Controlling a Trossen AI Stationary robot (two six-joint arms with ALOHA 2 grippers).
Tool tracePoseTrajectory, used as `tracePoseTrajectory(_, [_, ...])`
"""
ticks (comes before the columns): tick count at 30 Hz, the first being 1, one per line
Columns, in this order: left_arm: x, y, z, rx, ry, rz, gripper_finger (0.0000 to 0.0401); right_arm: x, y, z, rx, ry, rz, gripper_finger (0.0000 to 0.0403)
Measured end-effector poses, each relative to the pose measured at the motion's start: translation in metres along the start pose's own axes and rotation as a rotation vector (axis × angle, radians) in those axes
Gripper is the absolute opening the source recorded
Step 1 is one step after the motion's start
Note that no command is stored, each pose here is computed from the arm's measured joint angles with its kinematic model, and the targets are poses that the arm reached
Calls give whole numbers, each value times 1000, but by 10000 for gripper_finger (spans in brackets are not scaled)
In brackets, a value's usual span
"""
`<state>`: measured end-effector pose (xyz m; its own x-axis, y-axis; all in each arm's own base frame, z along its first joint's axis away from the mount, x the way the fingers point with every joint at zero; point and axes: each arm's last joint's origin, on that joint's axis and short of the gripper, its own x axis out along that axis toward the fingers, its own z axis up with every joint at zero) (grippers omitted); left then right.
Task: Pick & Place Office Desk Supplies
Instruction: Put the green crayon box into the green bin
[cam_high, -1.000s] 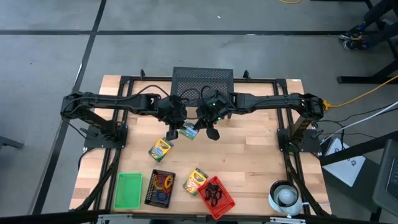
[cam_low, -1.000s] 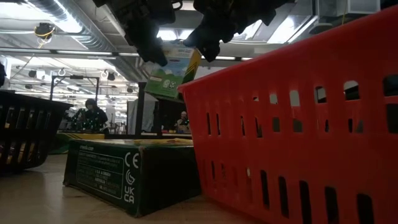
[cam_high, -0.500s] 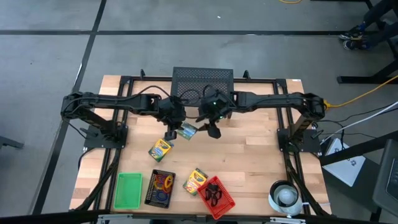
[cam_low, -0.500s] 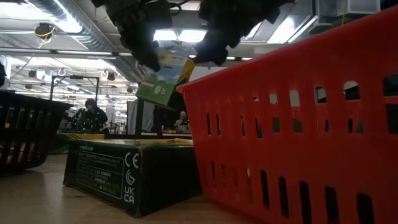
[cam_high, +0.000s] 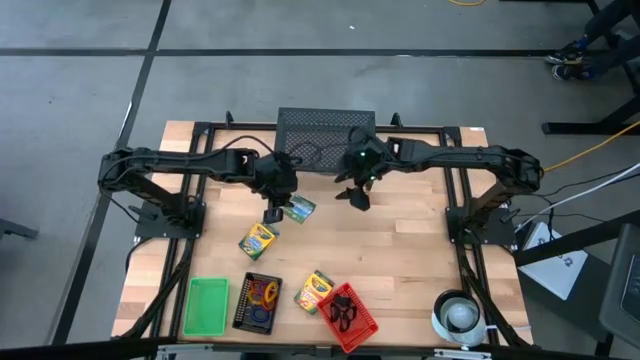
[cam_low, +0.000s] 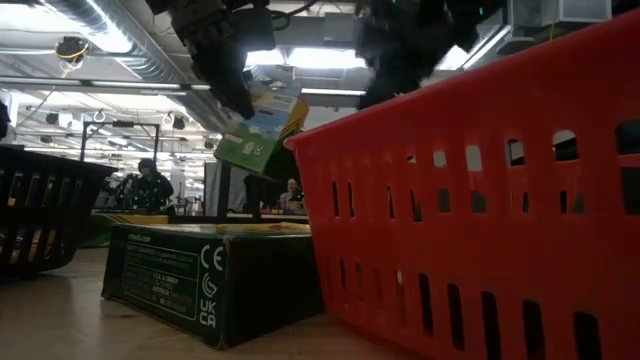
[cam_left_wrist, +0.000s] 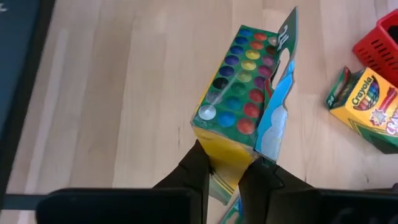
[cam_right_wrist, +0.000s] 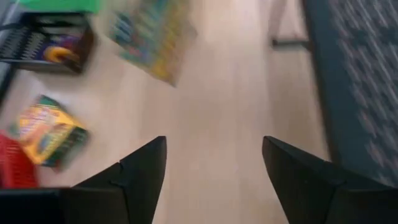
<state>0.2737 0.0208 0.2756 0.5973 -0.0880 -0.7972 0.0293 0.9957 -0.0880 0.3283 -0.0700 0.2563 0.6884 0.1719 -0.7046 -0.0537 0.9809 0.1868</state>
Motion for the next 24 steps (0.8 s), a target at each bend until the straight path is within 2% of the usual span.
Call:
tracePoseTrajectory(3, [0, 1, 0, 1, -3, 0, 47, 2, -16, -21, 83, -1, -36, 268])
tracePoseTrajectory(8, [0, 0, 1, 12, -10, -7, 44, -9, -30, -36, 125, -110, -75, 268])
tracePoseTrajectory(16, [1, -8, 2, 8, -14, -34, 44, -44, -26, -24, 105, -327, -132, 268])
tracePoseTrajectory(24, [1, -14, 6, 25, -58, -48, 46, -50, -20, -21, 100, -357, -97, 268])
